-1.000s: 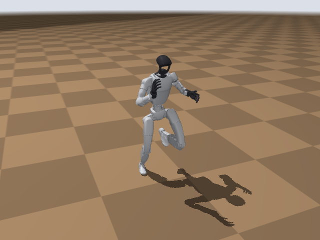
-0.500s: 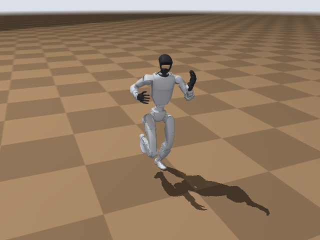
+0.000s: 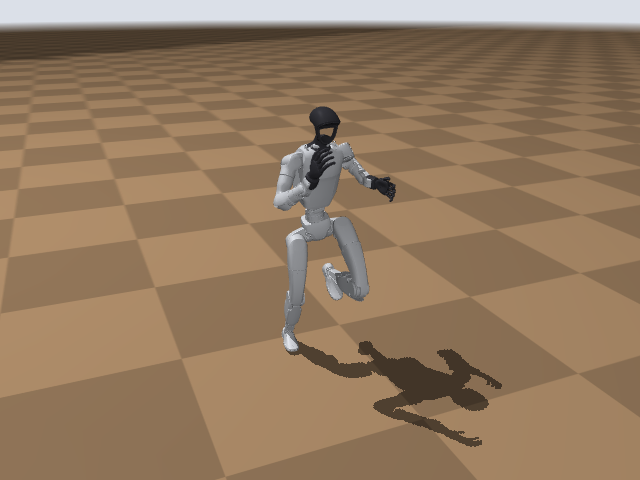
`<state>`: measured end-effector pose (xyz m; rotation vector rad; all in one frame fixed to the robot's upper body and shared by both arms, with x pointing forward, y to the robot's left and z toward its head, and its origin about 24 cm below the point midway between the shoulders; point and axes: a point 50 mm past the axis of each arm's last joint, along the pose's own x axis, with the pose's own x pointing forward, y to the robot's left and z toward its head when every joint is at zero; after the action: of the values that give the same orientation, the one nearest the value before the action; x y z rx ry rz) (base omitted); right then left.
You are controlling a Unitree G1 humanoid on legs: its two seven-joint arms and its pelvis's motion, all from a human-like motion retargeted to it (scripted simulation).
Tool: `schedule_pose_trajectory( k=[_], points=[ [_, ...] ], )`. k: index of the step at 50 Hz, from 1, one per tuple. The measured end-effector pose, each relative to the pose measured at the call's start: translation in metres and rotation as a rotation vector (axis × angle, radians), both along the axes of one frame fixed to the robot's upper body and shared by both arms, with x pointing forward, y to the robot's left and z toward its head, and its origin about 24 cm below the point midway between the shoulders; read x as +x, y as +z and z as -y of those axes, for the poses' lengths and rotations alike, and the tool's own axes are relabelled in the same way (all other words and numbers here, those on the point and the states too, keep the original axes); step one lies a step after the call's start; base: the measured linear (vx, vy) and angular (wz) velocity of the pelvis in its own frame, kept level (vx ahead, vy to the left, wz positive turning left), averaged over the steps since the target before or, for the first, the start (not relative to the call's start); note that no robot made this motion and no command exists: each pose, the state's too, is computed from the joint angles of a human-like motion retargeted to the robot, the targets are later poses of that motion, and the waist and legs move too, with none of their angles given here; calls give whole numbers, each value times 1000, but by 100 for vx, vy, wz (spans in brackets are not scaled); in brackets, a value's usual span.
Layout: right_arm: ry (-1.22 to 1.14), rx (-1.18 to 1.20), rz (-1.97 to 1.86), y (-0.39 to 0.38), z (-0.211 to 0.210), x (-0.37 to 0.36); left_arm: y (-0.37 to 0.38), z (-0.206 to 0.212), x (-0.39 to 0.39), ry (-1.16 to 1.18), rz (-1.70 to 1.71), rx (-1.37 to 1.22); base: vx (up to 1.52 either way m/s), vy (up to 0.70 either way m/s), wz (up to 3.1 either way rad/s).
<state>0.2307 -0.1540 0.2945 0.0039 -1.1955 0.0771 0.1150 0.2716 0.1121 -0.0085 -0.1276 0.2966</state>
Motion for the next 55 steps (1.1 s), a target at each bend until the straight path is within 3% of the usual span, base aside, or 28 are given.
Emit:
schedule_pose_trajectory(
  k=[6,12,16,20,25,28,33,40,45,49,55],
  points=[
    [133,3,49,11,-27,-4,-36,2,-25,-123,-288,-75,134,24,-112],
    [175,2,-51,-22,-30,-10,-58,6,7,-122,-255,-24,124,43,-17],
    [203,-5,-311,-72,-16,-4,-31,26,81,-73,30,23,94,30,73],
    [77,67,-716,-154,40,-26,79,64,161,-69,519,66,89,15,151],
    [-19,16,-992,-179,97,-92,202,91,144,-71,1088,84,110,0,172],
    [-54,-20,-1107,-181,111,-119,219,100,134,-113,1172,199,117,-23,98],
    [-90,-94,-1210,-187,113,-129,219,106,123,-224,1207,163,120,-39,106],
    [-28,-121,-1103,-191,92,-77,141,98,130,-335,840,199,96,-40,-23],
    [27,-73,-475,-93,39,11,-4,36,84,-82,225,-71,89,-21,-87],
    [84,17,-122,-28,20,-7,-21,16,25,-170,-35,28,109,-5,-88],
    [88,-130,-96,-37,22,-53,-9,19,-7,-439,-238,134,111,10,4]
  ],
)
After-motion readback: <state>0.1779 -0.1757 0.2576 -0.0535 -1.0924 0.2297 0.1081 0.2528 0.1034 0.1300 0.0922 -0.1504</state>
